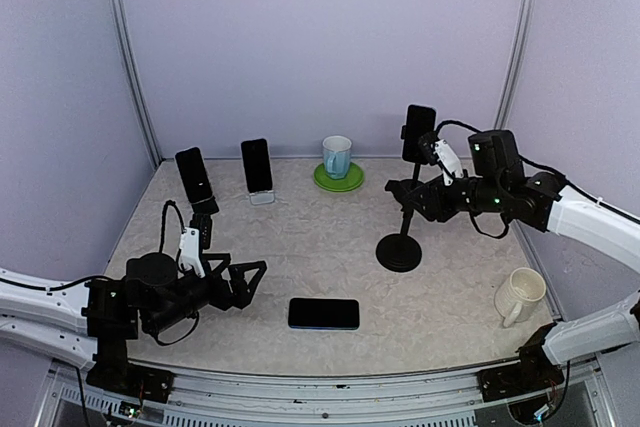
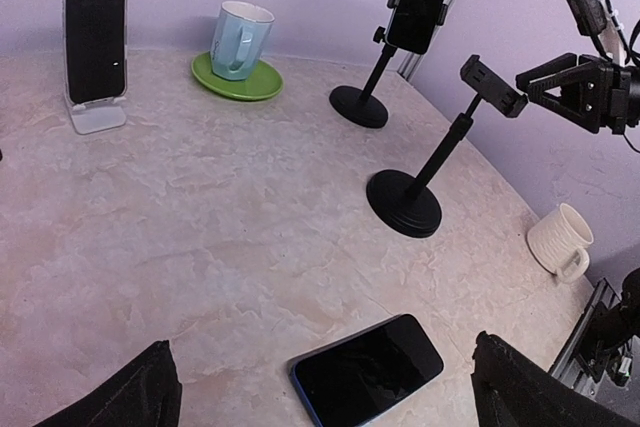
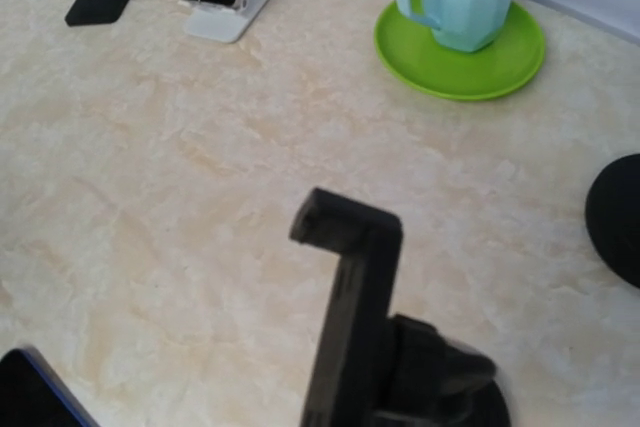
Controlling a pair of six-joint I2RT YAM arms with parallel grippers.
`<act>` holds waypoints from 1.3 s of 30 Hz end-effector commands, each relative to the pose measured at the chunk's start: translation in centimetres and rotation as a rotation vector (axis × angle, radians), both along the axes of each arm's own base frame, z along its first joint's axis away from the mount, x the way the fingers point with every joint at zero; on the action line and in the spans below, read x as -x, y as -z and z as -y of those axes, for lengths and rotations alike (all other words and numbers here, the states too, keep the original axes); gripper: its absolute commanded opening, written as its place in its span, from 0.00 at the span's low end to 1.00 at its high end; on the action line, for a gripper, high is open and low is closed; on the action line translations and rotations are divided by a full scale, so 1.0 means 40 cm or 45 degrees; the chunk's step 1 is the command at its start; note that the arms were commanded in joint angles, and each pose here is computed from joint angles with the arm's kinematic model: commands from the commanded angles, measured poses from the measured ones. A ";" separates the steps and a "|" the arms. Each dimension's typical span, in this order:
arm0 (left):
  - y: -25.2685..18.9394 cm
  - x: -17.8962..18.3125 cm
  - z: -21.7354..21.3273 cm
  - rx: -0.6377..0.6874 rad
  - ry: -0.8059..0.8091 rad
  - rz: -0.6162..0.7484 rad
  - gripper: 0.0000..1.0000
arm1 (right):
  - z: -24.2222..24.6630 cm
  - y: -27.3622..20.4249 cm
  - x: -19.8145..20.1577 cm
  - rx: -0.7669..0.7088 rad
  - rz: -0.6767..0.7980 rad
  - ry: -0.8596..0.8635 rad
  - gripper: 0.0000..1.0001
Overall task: Place the phone on the phone stand
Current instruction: Place the phone stand at the center of the board, then pick up the phone at the center of the board.
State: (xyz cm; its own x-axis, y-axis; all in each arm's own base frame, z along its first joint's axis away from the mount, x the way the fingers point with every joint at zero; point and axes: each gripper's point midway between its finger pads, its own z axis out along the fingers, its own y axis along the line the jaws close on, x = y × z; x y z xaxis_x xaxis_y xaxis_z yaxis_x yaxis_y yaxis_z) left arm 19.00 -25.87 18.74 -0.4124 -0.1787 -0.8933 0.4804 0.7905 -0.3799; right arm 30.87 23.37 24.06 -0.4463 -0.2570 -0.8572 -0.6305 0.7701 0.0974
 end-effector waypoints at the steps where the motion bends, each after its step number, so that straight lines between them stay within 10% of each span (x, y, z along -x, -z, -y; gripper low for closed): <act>1: -0.001 0.003 -0.002 0.019 -0.001 0.002 0.99 | 0.006 -0.050 0.009 -0.005 0.047 0.001 0.52; 16: 0.001 0.001 0.000 0.020 -0.011 -0.005 0.99 | -0.196 -0.126 0.214 0.031 0.219 -0.550 0.79; 39: 0.001 0.003 -0.044 0.075 -0.087 -0.030 0.99 | -0.381 0.296 0.376 0.409 -0.048 -1.021 0.96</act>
